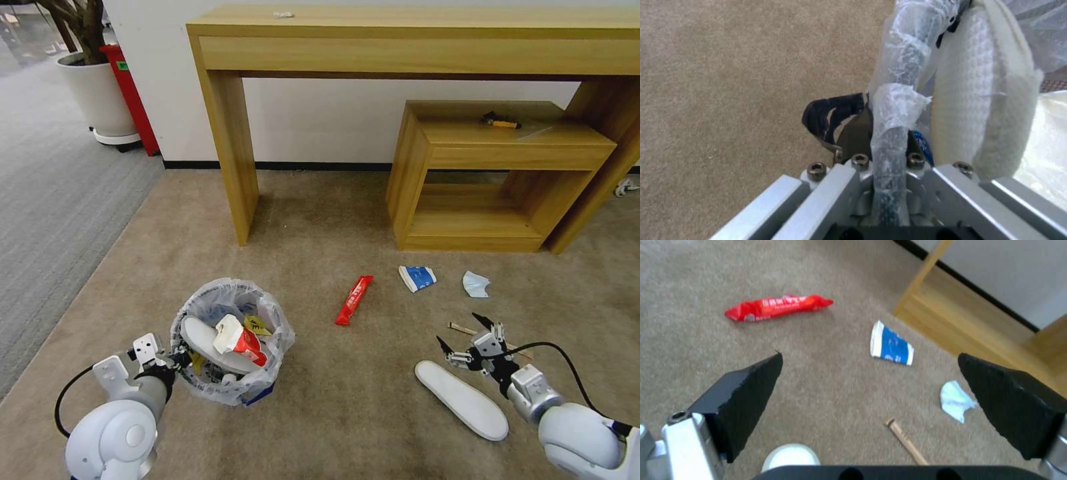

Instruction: Pick up the trash bin and place the garbage on the floor into it.

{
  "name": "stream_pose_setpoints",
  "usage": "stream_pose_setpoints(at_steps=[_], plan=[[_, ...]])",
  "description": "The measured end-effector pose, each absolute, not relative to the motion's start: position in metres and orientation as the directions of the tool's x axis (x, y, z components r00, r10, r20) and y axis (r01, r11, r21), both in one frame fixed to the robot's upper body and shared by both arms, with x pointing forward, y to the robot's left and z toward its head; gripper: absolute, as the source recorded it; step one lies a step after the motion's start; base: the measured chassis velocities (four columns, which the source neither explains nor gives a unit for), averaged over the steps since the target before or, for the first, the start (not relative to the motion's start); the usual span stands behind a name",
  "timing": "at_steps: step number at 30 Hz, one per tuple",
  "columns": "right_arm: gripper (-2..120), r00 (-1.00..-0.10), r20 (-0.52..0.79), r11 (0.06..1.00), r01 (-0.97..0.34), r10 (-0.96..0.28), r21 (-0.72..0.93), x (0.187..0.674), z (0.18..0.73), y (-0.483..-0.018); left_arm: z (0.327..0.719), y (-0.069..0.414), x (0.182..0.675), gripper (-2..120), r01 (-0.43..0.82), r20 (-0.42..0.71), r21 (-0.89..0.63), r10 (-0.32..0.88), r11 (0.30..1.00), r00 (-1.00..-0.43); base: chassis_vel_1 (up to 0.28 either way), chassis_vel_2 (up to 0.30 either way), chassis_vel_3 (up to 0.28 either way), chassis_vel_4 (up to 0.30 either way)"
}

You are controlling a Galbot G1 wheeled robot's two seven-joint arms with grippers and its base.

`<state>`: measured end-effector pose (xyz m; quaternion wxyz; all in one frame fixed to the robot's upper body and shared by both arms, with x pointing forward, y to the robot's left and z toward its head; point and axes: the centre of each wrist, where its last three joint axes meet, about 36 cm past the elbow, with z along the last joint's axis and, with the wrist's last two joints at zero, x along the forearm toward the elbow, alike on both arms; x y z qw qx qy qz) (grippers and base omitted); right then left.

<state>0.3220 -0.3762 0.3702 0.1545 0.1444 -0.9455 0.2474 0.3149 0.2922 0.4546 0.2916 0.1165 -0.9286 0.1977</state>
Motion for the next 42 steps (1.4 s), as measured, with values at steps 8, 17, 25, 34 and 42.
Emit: stream_pose_setpoints(at_steps=[8,17,25,34,42], plan=[[100,-0.880,0.464,0.862,-0.312,-0.104,-0.398,0.322,0.333,-0.378,0.444,0.291,0.321,0,-0.340,0.602,-0.300,-0.099,0.891,-0.792,0.000,0.000,0.000,0.000],[99,-0.825,0.563,0.862,-0.327,-0.060,-0.388,0.310,0.289,-0.380,0.431,0.290,0.330,0,-0.346,0.619,-0.305,-0.092,0.887,-0.780,0.000,0.000,0.000,0.000],[100,-0.744,0.667,0.841,-0.385,-0.040,-0.379,0.296,0.261,-0.365,0.424,0.293,0.350,0,-0.351,0.617,-0.322,-0.087,0.879,-0.782,0.000,0.000,0.000,0.000],[100,-0.706,0.708,0.808,-0.418,-0.002,-0.415,0.274,0.244,-0.375,0.423,0.297,0.360,0,-0.354,0.611,-0.330,-0.088,0.875,-0.787,0.000,0.000,0.000,0.000],[99,-0.701,0.708,0.762,-0.412,0.084,-0.499,0.266,0.238,-0.395,0.423,0.298,0.360,0,-0.354,0.606,-0.336,-0.087,0.873,-0.791,0.000,0.000,0.000,0.000]])
